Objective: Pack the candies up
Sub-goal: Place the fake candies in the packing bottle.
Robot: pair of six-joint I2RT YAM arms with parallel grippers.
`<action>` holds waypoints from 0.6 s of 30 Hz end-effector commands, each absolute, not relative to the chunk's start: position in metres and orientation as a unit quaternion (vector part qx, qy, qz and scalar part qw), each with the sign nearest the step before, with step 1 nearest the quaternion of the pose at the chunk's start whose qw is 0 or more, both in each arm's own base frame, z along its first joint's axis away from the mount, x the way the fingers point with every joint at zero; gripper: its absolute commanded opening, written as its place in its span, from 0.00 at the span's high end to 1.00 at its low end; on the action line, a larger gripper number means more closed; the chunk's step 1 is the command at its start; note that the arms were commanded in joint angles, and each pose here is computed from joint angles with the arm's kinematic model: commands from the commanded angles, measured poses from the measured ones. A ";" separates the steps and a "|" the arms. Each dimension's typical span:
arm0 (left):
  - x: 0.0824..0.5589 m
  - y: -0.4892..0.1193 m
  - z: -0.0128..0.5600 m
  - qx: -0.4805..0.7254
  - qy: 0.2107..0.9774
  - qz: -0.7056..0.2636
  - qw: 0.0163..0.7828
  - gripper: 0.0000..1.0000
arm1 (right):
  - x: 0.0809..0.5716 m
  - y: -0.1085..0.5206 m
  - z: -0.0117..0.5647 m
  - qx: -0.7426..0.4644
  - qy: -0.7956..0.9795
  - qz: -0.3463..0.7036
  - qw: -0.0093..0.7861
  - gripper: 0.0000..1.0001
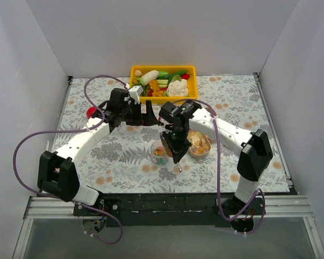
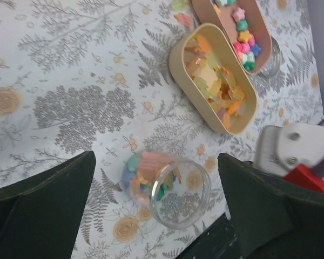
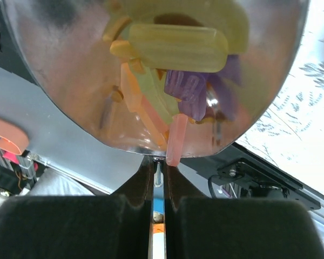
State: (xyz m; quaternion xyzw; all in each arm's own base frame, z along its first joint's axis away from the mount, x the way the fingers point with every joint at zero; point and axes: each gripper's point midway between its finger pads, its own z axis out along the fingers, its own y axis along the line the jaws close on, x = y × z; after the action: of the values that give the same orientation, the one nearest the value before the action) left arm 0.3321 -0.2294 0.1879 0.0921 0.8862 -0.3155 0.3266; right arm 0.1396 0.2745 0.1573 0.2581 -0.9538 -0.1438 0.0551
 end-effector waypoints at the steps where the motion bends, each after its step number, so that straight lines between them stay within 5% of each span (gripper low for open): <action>1: 0.295 -0.239 0.204 0.142 0.859 -0.374 0.319 0.02 | 0.136 0.296 0.171 0.270 -0.945 -0.177 0.046 0.99; 18: 0.252 -0.244 0.171 0.160 0.852 -0.429 0.252 0.09 | 0.138 0.309 0.174 0.277 -0.940 -0.193 0.045 0.99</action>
State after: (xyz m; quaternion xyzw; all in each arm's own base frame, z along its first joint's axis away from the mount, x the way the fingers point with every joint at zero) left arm 0.2632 -0.2402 0.1661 0.1428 0.8646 -0.4065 0.2585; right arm 0.1317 0.2952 0.1614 0.2691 -0.9461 -0.1676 0.0660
